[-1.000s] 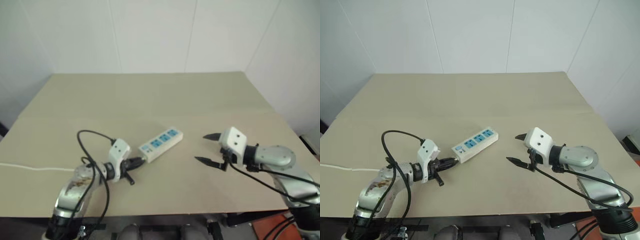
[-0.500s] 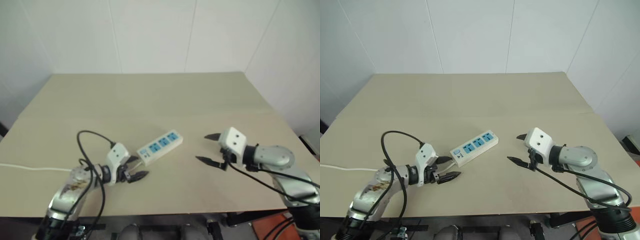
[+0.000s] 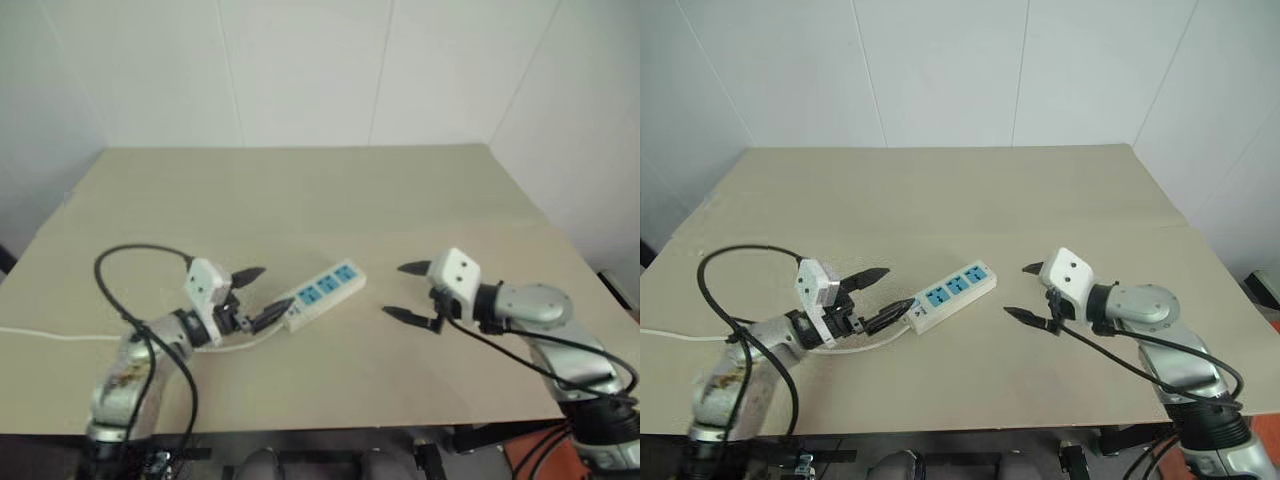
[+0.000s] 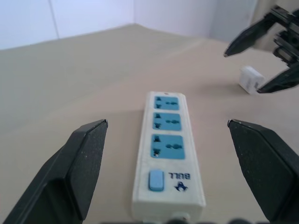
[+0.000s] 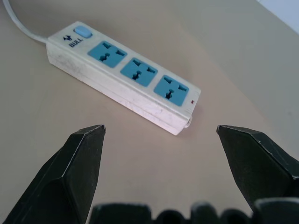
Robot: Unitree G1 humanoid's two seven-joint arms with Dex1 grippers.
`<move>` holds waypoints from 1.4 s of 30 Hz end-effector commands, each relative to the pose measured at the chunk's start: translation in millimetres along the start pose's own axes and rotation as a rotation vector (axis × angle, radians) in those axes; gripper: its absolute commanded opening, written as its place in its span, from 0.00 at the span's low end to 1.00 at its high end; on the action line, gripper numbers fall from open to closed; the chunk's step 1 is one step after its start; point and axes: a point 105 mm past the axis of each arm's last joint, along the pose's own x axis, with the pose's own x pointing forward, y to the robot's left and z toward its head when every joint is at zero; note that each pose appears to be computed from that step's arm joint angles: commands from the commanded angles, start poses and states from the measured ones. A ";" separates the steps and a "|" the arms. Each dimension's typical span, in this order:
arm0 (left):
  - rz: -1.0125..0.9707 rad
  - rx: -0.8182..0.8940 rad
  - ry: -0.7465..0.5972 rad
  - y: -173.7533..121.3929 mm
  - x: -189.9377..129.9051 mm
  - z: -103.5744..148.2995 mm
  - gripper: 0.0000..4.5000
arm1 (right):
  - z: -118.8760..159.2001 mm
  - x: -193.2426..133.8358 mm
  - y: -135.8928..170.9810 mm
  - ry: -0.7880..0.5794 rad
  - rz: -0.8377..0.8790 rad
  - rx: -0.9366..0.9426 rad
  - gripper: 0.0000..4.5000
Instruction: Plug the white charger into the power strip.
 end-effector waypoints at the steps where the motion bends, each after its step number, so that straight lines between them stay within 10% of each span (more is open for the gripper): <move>1: -0.010 0.038 -0.100 -5.0 -0.7 -10.5 1.00 | 22.1 -9.0 -1.3 -0.049 0.000 -0.070 1.00; 42: -0.159 0.000 0.016 -13.7 27.7 -72.2 1.00 | 13.6 -15.7 -8.0 0.020 -0.106 -0.048 1.00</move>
